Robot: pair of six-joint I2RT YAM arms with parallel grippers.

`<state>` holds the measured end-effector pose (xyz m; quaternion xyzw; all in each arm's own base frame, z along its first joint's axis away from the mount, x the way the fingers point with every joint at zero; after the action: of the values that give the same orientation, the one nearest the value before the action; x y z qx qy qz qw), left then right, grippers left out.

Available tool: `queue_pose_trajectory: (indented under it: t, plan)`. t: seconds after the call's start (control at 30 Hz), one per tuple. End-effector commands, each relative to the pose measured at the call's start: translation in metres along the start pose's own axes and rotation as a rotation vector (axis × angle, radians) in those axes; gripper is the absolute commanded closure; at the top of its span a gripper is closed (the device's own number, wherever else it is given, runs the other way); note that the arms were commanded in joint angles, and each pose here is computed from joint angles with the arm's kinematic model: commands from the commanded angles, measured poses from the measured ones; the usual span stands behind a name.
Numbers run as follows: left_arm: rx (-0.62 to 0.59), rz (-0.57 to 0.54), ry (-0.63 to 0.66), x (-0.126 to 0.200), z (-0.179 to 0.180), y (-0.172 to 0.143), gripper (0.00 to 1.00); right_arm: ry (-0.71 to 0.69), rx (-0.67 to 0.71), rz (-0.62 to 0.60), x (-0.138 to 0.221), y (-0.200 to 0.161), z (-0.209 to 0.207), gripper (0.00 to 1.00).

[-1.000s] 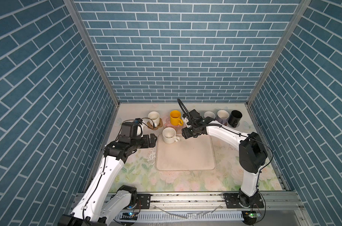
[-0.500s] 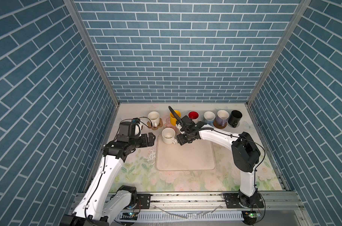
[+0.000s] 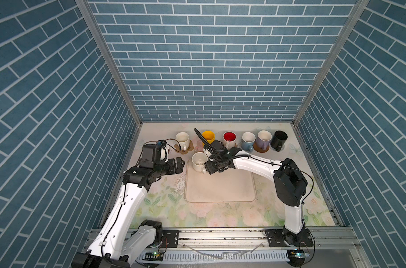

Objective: Place cups on coasters
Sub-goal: Rotate the cup on the tray, then pick up the cup from the tray.

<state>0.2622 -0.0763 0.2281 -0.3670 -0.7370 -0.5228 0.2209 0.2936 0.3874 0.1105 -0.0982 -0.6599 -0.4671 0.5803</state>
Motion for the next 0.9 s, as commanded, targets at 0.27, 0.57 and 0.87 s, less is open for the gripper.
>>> queue_pose_trajectory:
  t: [0.27,0.57,0.87]
  plan:
    - [0.006,0.029,0.016,-0.009,0.006,-0.004,0.06,-0.042,-0.058,-0.081,0.023,0.009,-0.002,0.37]
    - [-0.043,0.059,0.033,-0.016,-0.010,-0.011,0.10,-0.068,-0.091,-0.117,0.052,-0.005,-0.024,0.37]
    - [-0.116,0.105,0.071,-0.033,-0.032,-0.028,0.12,-0.087,-0.165,-0.171,0.083,-0.032,-0.061,0.37]
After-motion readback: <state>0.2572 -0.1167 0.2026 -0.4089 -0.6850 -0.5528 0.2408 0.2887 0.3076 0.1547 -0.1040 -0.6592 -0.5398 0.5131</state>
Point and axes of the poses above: each gripper's point midway between its finger pads, its own x axis back along the fingers, its own z axis along the line the jaws close on, y = z × x, the point moved 2 cm from there along x, back along the fingers, and after that the axes turned 2 degrees about x, right-handed, at the moved point
